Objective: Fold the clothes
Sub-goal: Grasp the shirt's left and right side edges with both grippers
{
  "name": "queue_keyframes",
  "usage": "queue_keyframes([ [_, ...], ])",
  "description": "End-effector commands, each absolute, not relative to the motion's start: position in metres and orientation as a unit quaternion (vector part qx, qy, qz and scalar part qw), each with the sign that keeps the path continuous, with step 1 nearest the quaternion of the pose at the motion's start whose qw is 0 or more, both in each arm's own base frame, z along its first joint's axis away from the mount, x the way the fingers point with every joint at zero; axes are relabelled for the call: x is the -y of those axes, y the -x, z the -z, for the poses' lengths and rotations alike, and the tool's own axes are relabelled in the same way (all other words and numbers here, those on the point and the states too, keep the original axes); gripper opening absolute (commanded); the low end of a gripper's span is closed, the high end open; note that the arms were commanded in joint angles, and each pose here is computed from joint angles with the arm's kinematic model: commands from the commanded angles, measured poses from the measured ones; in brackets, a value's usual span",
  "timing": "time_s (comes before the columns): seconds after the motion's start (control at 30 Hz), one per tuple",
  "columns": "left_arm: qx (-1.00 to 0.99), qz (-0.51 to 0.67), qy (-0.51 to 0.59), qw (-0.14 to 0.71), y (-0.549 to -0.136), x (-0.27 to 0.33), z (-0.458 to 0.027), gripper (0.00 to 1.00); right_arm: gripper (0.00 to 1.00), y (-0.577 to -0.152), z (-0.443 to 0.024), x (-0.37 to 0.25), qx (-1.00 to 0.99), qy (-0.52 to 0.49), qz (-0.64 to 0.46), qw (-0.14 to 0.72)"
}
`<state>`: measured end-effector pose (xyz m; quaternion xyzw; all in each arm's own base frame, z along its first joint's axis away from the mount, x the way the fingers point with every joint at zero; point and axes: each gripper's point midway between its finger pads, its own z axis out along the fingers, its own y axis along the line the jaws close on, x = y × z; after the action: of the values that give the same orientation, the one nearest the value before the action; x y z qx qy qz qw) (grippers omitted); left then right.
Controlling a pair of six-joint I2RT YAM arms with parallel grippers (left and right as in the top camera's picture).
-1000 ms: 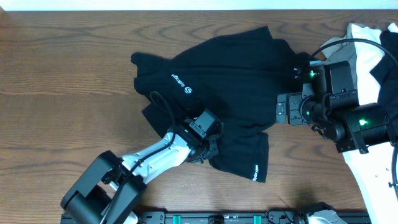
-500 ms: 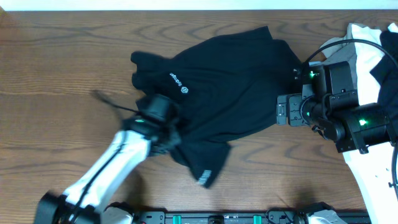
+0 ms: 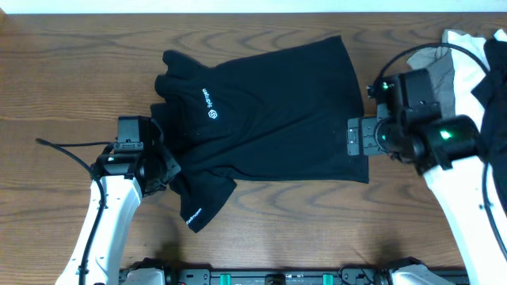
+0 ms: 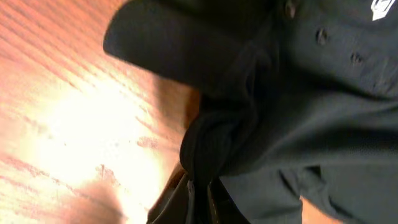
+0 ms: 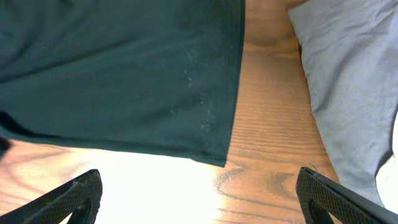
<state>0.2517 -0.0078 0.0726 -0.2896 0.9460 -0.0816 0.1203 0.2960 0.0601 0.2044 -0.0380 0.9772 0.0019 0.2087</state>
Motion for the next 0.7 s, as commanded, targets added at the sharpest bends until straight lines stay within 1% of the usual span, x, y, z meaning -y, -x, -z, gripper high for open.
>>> queue_keyframes([
  [0.0, -0.951, 0.082, 0.279, 0.106, -0.246, 0.009, -0.069, 0.06, 0.97, -0.299, -0.174, -0.048, -0.986, 0.029, 0.026, 0.164],
  [0.2, -0.954, 0.080, 0.268, 0.107, -0.246, 0.009, -0.069, 0.06, 0.96, -0.301, -0.111, -0.036, -0.995, 0.000, 0.039, 0.089],
  [0.33, -0.954, 0.081, 0.268, 0.107, -0.246, 0.009, -0.069, 0.06, 0.96, -0.296, -0.081, -0.024, -0.997, -0.023, 0.046, 0.055],
  [0.67, -0.954, 0.080, 0.268, 0.107, -0.246, 0.009, -0.069, 0.06, 0.95, -0.285, -0.038, -0.006, -0.997, -0.055, 0.043, 0.041],
])
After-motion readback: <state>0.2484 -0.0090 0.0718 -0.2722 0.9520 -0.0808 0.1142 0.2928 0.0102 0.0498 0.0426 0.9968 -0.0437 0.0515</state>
